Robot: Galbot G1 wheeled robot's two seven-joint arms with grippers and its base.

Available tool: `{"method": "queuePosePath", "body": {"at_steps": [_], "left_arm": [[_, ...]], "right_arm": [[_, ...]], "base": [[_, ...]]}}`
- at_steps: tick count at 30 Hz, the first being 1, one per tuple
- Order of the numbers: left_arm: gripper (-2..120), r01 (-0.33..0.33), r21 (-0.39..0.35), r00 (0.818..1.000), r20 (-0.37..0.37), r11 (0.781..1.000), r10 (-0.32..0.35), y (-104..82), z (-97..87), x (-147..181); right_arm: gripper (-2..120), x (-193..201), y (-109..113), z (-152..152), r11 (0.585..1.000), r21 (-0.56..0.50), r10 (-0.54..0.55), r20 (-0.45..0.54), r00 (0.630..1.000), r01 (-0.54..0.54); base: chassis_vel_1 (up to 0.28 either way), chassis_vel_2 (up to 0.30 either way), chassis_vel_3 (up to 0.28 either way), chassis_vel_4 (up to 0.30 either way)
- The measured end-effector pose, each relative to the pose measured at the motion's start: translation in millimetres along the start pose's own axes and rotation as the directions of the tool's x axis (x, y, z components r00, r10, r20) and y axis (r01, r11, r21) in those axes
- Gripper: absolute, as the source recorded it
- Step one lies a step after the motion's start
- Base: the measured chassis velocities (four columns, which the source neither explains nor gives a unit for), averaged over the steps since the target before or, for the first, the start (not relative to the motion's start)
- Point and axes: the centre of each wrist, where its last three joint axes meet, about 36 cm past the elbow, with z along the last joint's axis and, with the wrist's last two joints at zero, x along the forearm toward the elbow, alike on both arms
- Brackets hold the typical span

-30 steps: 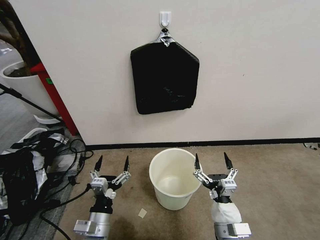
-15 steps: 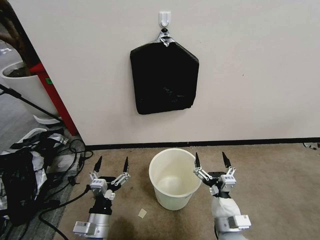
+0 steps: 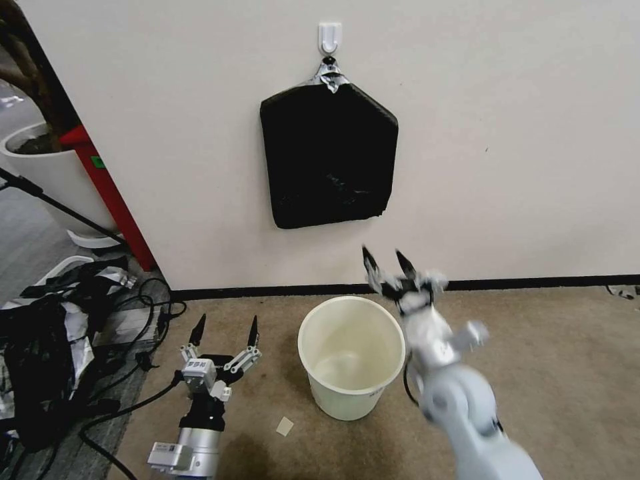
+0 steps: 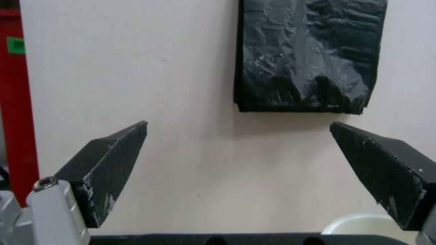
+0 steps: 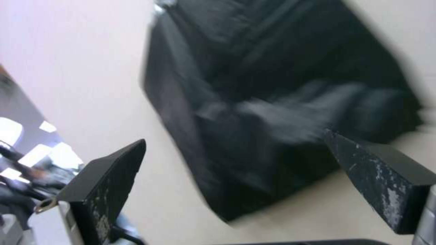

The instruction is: Place a trash bag onto the trash bin.

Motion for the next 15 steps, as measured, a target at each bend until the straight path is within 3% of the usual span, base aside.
{"method": "queuePosePath", "body": {"at_steps": [4, 6, 15], "left_arm": [[100, 0.007, -0.004, 1.0, -0.003, 1.0, -0.007, 0.6, -0.8, 2], [100, 0.017, -0.004, 1.0, -0.012, 1.0, -0.017, -0.6, -0.4, 6], [100, 0.027, -0.01, 1.0, 0.0, 1.0, -0.027, -2.0, -4.1, 2]], "right_arm": [[100, -30, 8, -9, 0.995, -0.082, -0.048, 0.003, 0.999, 0.048], [100, -79, 18, -23, 0.977, -0.184, -0.106, 0.013, 0.994, 0.107], [100, -154, 14, -41, 0.913, -0.382, -0.142, 0.041, 0.989, 0.147]], "base": [[0.0, 0.0, 0.0, 0.0], [0.0, 0.0, 0.0, 0.0], [0.0, 0.0, 0.0, 0.0]]}}
